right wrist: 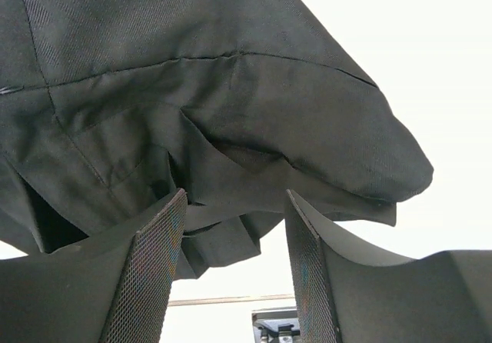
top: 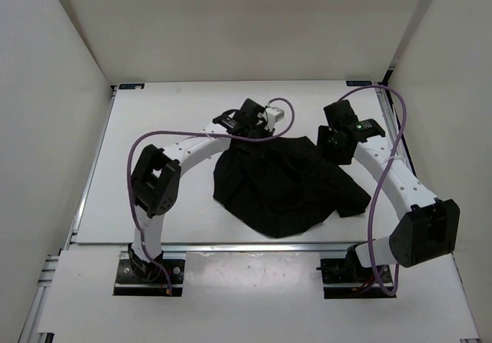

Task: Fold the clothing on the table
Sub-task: Flatten the skirt out

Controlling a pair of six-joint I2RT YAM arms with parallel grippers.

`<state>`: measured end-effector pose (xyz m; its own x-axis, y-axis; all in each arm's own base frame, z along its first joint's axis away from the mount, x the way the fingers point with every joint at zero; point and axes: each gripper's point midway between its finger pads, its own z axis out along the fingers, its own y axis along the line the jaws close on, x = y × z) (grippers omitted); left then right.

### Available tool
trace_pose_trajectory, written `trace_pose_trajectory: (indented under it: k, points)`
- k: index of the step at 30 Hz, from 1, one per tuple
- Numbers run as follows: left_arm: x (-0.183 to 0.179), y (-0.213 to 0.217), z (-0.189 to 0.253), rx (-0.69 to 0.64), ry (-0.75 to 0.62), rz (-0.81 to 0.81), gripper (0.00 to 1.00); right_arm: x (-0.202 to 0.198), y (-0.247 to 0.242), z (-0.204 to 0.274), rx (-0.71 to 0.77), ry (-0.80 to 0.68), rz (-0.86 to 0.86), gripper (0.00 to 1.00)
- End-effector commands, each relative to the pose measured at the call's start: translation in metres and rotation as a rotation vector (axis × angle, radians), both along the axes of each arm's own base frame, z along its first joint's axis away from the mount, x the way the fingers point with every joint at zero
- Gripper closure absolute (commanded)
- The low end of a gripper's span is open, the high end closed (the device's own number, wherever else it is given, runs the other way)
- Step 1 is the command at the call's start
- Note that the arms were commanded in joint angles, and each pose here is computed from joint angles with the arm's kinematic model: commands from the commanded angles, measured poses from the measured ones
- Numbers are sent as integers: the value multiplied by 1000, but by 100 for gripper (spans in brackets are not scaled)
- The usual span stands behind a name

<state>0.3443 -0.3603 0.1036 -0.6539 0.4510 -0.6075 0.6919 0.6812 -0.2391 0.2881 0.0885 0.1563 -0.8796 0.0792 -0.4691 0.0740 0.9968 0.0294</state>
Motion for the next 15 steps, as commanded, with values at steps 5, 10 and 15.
trace_pose_trajectory:
  k: [5,10,15]
  points:
    - [45,100,57,-57,-77,223,100,13,25,5,104,-27,49,40]
    - [29,150,41,-94,-20,320,100,41,54,7,70,-25,143,40]
    - [1,164,13,1,-4,343,100,78,97,4,25,-55,291,40]
